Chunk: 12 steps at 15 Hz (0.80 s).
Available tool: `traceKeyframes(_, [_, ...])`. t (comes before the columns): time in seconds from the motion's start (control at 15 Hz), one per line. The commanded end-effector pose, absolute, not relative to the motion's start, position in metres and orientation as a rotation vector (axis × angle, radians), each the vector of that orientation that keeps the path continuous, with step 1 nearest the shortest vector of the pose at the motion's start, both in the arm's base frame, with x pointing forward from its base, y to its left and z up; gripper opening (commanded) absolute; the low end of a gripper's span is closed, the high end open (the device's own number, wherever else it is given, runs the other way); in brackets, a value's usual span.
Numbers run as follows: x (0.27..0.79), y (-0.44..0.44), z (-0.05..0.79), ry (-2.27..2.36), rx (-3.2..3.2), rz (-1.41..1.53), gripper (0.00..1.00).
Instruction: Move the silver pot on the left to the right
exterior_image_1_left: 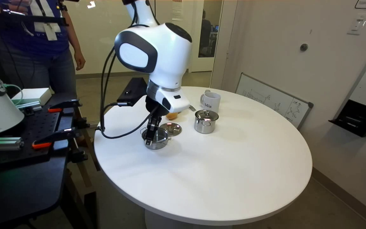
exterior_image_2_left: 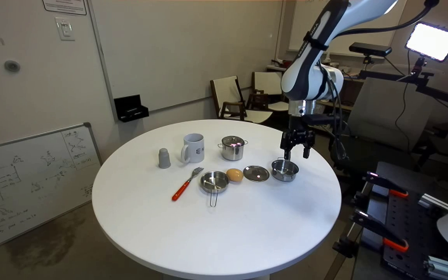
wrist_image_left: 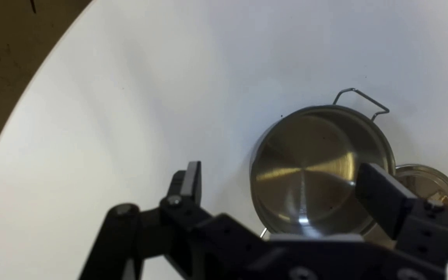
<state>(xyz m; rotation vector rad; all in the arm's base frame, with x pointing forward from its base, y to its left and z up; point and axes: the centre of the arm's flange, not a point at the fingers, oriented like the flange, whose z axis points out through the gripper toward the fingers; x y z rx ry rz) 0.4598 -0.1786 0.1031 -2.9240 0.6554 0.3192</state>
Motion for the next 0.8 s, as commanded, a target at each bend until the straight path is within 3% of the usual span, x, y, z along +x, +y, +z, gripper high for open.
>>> traceKeyframes(0.0, [0.465,-0.183,0.084,0.654,-2.954,0.325,1.00])
traceKeyframes(0.47, [0.469,-0.188,0.058,0.657,-2.971,0.352,1.00])
traceKeyframes(0.53, [0.469,-0.189,0.055,0.664,-2.970,0.356,0.92])
traceKeyframes(0.6, [0.470,-0.190,0.054,0.673,-2.967,0.355,0.74])
traceKeyframes(0.73, [0.471,-0.192,0.054,0.689,-2.960,0.352,0.60])
